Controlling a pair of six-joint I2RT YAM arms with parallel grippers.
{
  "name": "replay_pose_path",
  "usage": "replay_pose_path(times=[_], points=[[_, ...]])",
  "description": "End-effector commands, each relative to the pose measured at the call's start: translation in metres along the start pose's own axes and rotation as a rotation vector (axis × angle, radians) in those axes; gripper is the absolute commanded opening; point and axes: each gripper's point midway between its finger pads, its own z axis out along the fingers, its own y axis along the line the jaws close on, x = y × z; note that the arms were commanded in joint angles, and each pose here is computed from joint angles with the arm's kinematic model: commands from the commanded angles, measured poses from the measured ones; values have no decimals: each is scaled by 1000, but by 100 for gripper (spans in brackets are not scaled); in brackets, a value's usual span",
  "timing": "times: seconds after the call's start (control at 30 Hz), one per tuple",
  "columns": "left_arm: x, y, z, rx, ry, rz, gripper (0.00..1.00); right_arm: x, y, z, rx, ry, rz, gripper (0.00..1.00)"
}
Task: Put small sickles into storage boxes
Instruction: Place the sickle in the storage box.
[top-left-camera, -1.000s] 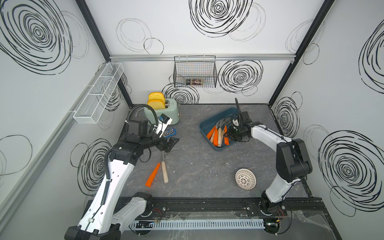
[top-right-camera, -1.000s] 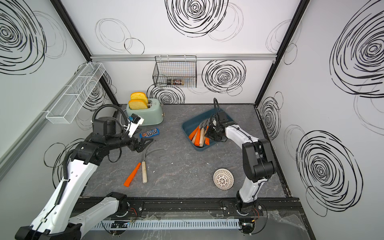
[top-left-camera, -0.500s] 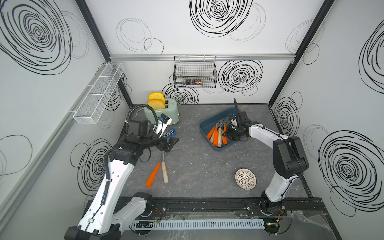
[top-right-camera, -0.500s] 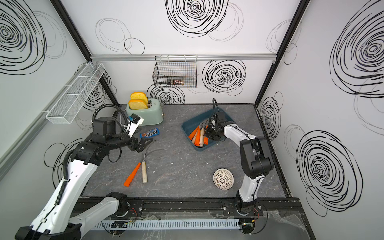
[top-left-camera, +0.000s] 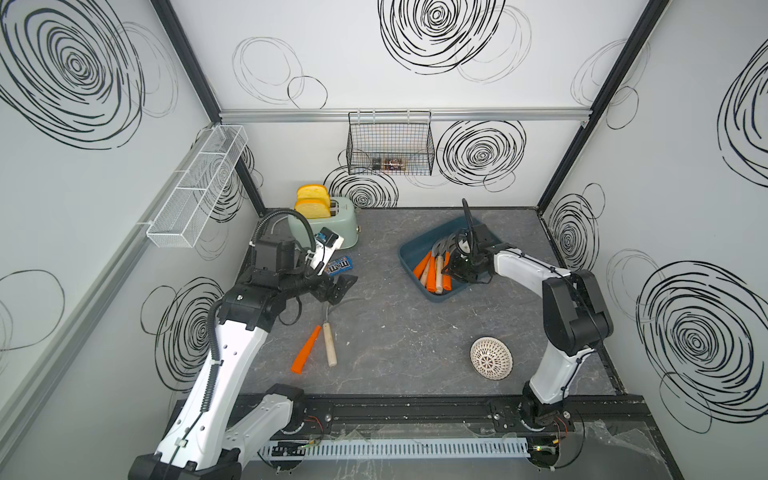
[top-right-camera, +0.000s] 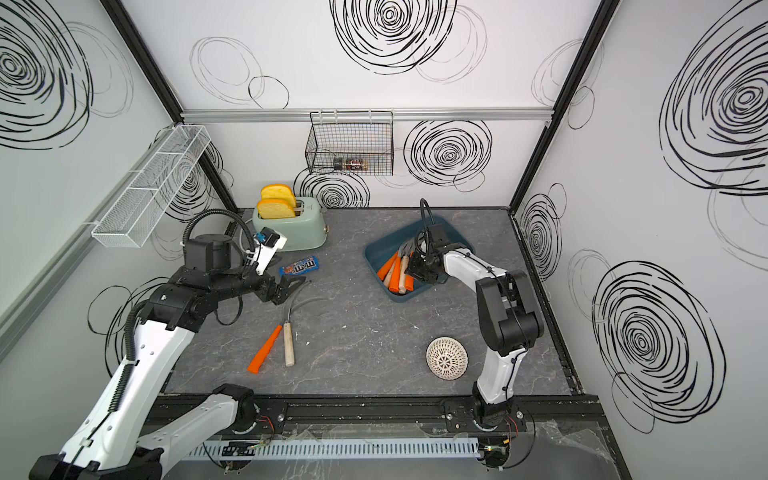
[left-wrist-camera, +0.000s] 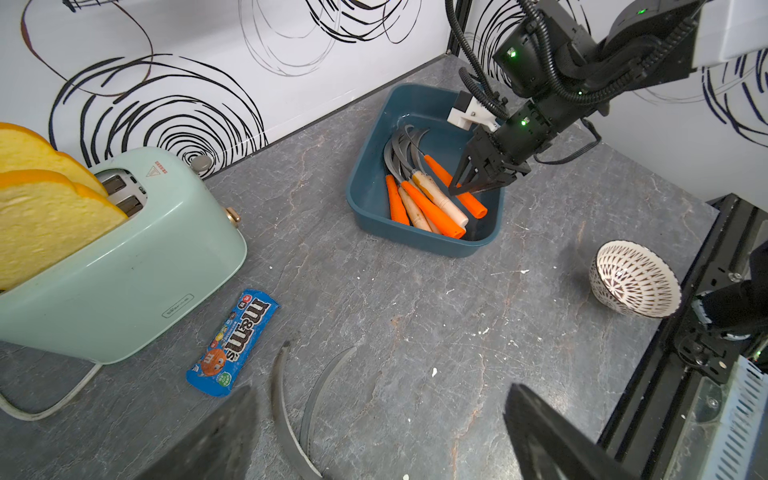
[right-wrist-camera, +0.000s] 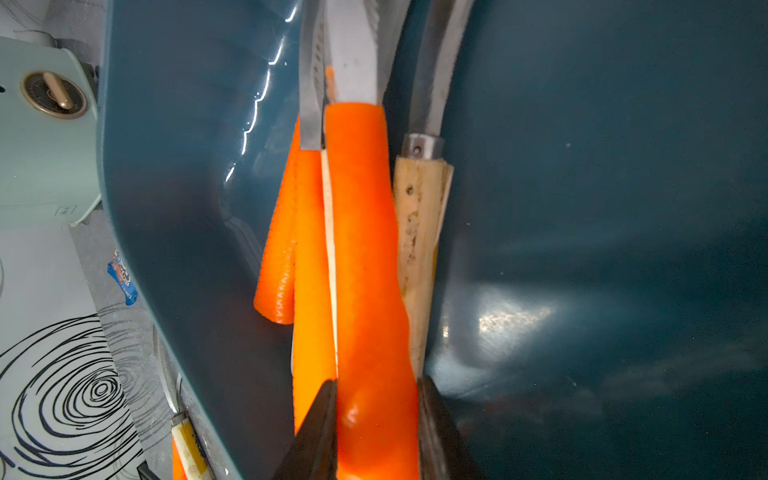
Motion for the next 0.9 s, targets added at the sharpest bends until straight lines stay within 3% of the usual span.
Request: replay_pose_path(times=[0.0, 0.47, 0.87], points=[[-5, 1, -2, -11, -25, 25, 96, 0, 0, 3, 12, 1, -12, 17], [9, 3, 4, -20, 19, 30, 96, 3, -2, 3, 41, 9, -44, 34], [8, 6, 0, -44, 17, 35, 96, -2, 4, -2, 31, -11, -82, 38]])
